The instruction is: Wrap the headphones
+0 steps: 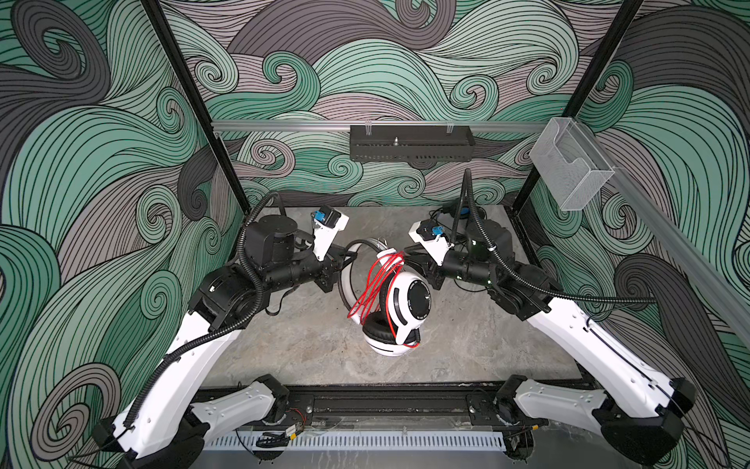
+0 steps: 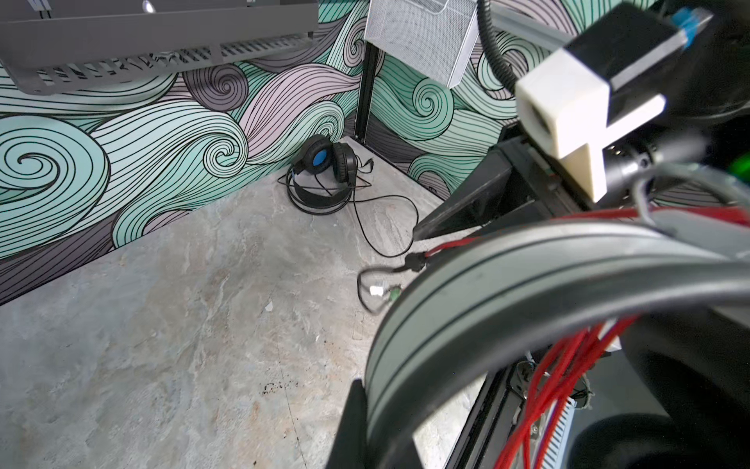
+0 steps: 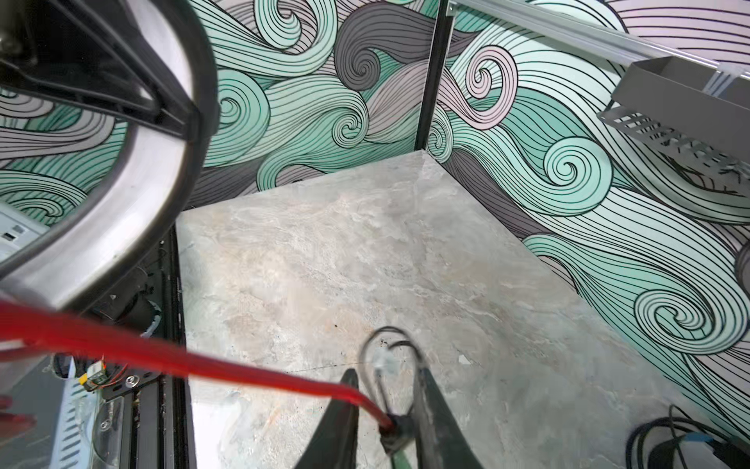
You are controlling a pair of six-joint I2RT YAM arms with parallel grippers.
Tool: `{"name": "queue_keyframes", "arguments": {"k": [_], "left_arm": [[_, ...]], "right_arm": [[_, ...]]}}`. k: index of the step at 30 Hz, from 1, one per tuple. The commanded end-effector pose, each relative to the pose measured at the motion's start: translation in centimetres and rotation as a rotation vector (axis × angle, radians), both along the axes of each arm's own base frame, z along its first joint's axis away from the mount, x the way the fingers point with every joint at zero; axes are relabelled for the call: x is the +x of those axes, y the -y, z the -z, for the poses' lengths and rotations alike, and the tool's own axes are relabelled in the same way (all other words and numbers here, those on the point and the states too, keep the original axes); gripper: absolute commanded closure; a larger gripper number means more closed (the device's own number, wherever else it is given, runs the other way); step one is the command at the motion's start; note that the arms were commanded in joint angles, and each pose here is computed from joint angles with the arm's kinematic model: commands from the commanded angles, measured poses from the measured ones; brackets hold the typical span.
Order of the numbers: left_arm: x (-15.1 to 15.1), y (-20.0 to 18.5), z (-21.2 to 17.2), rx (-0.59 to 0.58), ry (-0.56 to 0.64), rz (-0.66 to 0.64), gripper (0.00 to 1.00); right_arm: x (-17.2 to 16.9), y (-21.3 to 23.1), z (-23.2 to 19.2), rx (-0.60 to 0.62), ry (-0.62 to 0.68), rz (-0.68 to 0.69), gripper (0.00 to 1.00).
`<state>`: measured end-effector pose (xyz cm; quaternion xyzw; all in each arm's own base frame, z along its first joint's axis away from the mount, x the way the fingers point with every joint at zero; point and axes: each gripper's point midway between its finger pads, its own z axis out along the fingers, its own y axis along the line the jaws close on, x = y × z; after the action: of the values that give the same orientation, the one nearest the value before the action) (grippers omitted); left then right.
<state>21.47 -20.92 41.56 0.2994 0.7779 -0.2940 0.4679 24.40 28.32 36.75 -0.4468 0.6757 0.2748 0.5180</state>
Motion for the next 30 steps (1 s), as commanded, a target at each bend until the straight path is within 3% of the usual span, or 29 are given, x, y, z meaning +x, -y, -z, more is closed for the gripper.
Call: {"name": "queue_keyframes", "arguments": {"k": [1, 9, 23, 30], "left_arm": [[-0.7, 0.8, -4.8, -0.162, 0.037, 0.03, 1.0], [-0.1, 0.8, -6.6, -0.244, 0.012, -0.019, 1.0], [0.6, 0.9, -7.7, -0.31, -0.04, -0.055, 1.0], [0.6, 0.8, -9.0, -0.367, -0.039, -0.051, 1.0]], "right_arm": [[-0.9, -0.9, -2.0, 0.145, -0.028, -0.063, 0.71], [-2.1, -1.7, -1.2, 0.264, -0.153, -0.118, 0.66], [-4.2, -0.3, -0.3, 0.3, -0.199, -0.13, 0.48], [-5.0, 1.2, 0.9, 0.262, -0.196, -0.083, 0.39]]}}
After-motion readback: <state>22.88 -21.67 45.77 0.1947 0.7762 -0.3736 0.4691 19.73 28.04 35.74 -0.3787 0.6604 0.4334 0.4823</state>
